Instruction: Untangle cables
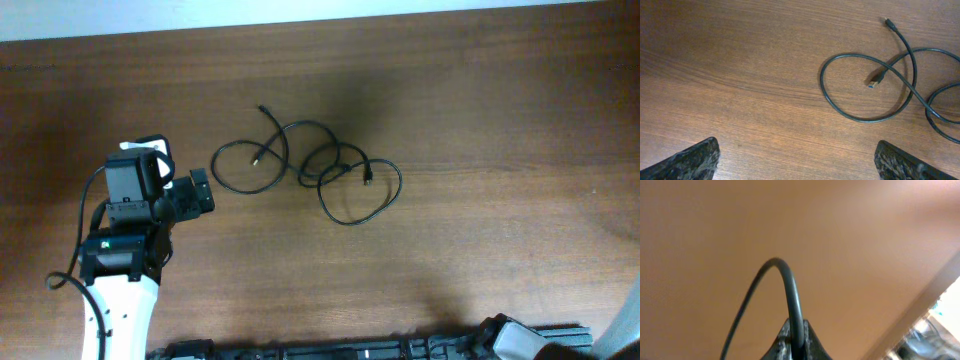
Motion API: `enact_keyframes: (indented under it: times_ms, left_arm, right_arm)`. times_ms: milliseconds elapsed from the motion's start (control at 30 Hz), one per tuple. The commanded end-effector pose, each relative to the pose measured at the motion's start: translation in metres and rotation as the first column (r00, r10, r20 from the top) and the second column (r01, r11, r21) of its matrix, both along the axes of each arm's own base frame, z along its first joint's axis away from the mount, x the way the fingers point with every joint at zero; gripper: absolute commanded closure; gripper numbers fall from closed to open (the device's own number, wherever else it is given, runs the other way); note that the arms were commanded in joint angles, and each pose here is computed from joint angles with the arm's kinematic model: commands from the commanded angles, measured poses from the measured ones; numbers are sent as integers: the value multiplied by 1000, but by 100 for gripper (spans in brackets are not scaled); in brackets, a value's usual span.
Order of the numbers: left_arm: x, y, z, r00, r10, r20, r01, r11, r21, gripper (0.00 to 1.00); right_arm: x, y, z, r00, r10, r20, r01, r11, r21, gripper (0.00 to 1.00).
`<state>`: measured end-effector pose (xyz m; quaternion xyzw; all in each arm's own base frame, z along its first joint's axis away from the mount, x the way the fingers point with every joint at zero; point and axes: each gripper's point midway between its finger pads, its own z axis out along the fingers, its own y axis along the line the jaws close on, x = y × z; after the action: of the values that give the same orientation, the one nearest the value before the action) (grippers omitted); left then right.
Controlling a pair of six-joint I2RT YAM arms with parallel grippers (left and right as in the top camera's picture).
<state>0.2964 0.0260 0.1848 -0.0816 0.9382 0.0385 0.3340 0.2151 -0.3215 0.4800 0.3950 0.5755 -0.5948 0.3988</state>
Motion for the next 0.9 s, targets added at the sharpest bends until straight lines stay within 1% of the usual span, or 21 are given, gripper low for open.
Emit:
enact_keyframes:
  times_ms: [0, 67, 100, 167, 200, 300, 433, 467, 500, 533, 633, 667, 733, 767, 800, 833, 867]
  left_arm:
    - [0, 2, 4, 1000, -4, 12, 4, 1000, 16, 1]
    - [0, 2, 4, 1000, -4, 12, 4, 1000, 16, 1]
    - [0, 2, 4, 1000, -4, 12, 4, 1000, 16, 1]
    - [0, 2, 4, 1000, -4, 12, 4, 1000, 16, 1]
    - [0, 2, 4, 1000, -4, 11, 4, 1000, 16, 1]
    - [0, 2, 4, 1000, -4, 12, 4, 1000, 16, 1]
    - [0, 2, 4, 1000, -4, 12, 4, 1000, 16, 1]
    - [0, 2, 4, 1000, -4, 12, 4, 1000, 16, 1]
    - [0, 2, 4, 1000, -4, 12, 4, 1000, 16, 1]
    - [0, 2, 4, 1000, -4, 12, 4, 1000, 16, 1]
    - [0, 2, 4, 1000, -4, 12, 4, 1000, 16, 1]
    - [0, 2, 4, 1000, -4, 12, 4, 1000, 16, 1]
    - [0, 2, 4, 1000, -4, 11, 4, 1000, 16, 1]
    - [0, 2, 4, 1000, -4, 11, 4, 1000, 16, 1]
    - [0, 2, 4, 1000, -4, 12, 4, 1000, 16, 1]
    - [0, 2, 4, 1000, -4, 12, 4, 1000, 16, 1]
    - [0, 2, 4, 1000, -4, 11, 4, 1000, 16, 1]
  right_arm:
    - [2, -34, -47, 999, -12, 34, 8, 992, 126, 96]
    - [9, -54, -97, 997, 27, 79, -48, 961, 272, 96]
    - [14, -62, -124, 991, 56, 121, -96, 928, 360, 96]
    - [22, -73, -180, 968, 98, 231, -211, 817, 537, 96]
    - [22, -76, -198, 961, 99, 258, -237, 773, 589, 96]
    - [12, -86, -240, 953, 71, 294, -264, 671, 693, 96]
    - [-15, -94, -279, 962, -4, 274, -220, 582, 783, 96]
    - [-21, -95, -285, 964, -23, 264, -205, 569, 797, 87]
    - [-27, -97, -293, 966, -42, 254, -189, 555, 810, 70]
    - [-31, -97, -297, 967, -51, 250, -182, 545, 818, 46]
    - [-32, -92, -304, 967, -55, 249, -187, 512, 839, 10]
    - [-30, -89, -305, 965, -48, 259, -202, 498, 844, 2]
    - [-17, -76, -309, 947, -13, 320, -284, 427, 858, 1]
    - [-5, -65, -311, 930, 34, 367, -353, 368, 860, 1]
    - [14, -47, -309, 885, 146, 441, -465, 274, 842, 1]
    - [35, -26, -302, 804, 255, 537, -583, 160, 797, 1]
    - [53, -3, -293, 698, 351, 624, -677, 41, 734, 1]
